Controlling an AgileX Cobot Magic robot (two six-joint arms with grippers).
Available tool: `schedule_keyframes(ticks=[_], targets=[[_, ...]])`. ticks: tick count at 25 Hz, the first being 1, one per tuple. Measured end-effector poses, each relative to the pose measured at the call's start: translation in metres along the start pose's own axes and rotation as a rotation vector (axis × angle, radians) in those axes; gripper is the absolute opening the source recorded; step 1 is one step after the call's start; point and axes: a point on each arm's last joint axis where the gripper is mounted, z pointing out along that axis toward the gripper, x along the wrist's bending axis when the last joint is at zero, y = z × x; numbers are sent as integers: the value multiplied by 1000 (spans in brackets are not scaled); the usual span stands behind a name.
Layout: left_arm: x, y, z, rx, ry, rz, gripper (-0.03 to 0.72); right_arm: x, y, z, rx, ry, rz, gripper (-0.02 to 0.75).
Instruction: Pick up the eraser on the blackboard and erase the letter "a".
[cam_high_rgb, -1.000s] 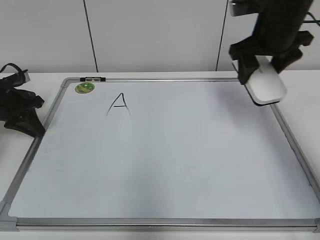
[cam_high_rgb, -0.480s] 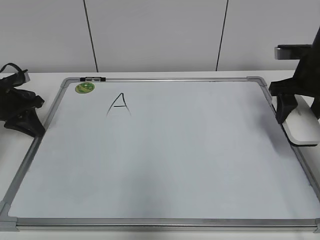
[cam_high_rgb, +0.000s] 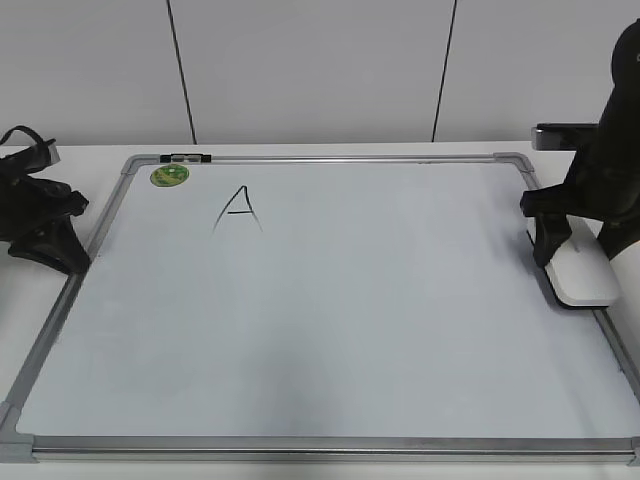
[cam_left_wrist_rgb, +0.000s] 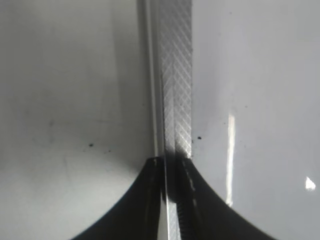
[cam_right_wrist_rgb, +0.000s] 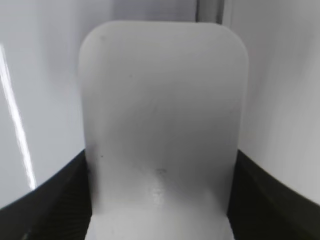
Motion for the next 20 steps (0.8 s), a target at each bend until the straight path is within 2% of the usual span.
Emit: schedule_keyframes(ticks=[7, 15, 20], targets=[[0, 0, 0, 0, 0, 1, 60, 0, 23, 9, -12, 3, -12, 534], [0, 0, 0, -1, 0, 1, 61, 2, 32, 21, 14, 28, -18, 535], [0, 0, 0, -1, 0, 1, 65, 2, 34, 18, 10, 30, -20, 580]])
